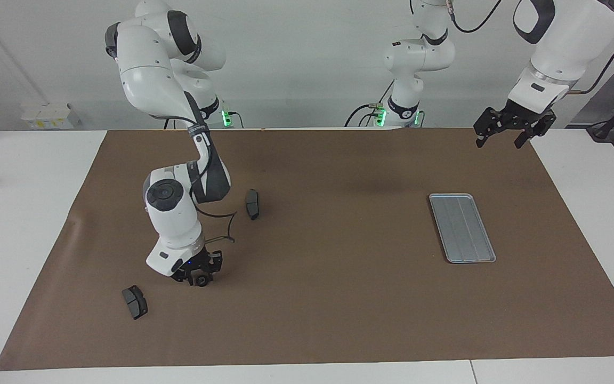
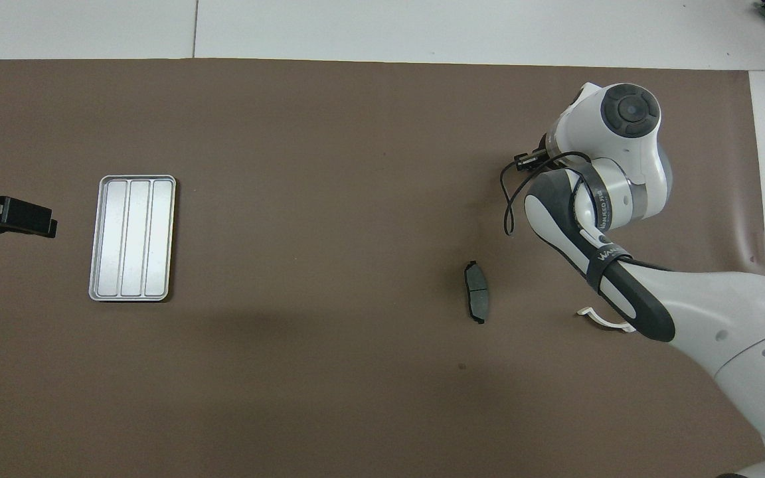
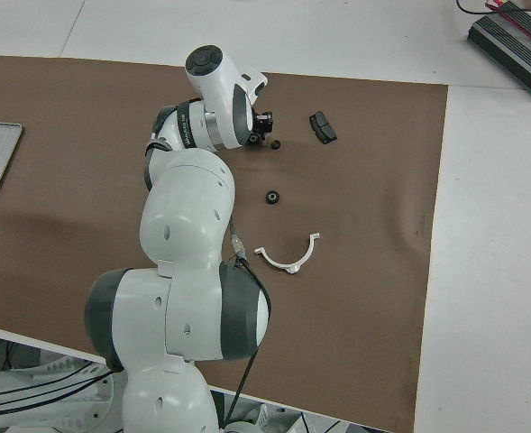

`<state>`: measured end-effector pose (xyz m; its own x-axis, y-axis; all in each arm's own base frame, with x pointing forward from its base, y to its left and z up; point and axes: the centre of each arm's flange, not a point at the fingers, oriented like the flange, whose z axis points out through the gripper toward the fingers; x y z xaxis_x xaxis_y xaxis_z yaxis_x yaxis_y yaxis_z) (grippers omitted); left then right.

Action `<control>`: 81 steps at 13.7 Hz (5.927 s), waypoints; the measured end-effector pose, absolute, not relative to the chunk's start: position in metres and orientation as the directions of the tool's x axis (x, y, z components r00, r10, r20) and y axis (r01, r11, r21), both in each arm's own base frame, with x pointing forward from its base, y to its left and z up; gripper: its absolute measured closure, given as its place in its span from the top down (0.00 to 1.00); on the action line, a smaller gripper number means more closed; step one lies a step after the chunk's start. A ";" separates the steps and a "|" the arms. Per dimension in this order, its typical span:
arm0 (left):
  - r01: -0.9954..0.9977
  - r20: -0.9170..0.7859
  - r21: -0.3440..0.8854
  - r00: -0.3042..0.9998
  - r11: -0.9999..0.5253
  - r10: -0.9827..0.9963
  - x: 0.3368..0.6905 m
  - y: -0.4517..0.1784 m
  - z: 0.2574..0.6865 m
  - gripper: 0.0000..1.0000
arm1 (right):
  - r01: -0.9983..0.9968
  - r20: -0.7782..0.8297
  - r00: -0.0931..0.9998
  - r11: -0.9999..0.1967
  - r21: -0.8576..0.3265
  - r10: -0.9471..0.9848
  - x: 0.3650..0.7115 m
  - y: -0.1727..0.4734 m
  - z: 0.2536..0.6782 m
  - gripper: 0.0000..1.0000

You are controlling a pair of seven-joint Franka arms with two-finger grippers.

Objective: Place bearing gear from tray to pile

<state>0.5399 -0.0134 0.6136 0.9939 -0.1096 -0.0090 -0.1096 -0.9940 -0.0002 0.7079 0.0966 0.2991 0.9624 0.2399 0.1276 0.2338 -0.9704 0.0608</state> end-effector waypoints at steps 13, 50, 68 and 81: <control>-0.110 -0.009 0.000 0.994 -0.994 -0.110 0.540 -0.013 0.614 1.00 | 0.180 0.031 0.983 -0.983 0.047 0.181 0.703 0.087 0.385 0.94; -0.110 -0.009 0.000 0.994 -0.994 -0.110 0.540 -0.013 0.614 1.00 | -0.081 -0.026 0.996 -0.997 0.004 -0.081 0.585 -0.027 0.630 1.00; -0.110 -0.009 0.000 0.994 -0.994 -0.110 0.540 -0.013 0.614 1.00 | -0.028 0.063 0.998 -0.999 0.016 -0.027 0.591 -0.002 0.584 1.00; -0.110 -0.009 0.000 0.994 -0.994 -0.110 0.540 -0.013 0.614 1.00 | -0.023 0.036 0.999 -1.000 0.021 -0.022 0.583 0.003 0.588 1.00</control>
<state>0.5399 -0.0134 0.6136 0.9939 -0.1096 -0.0091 -0.1096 -0.9940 -0.0002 0.5832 0.0032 0.5879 0.9991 -0.0225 0.0361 -0.0233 -0.9995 0.0212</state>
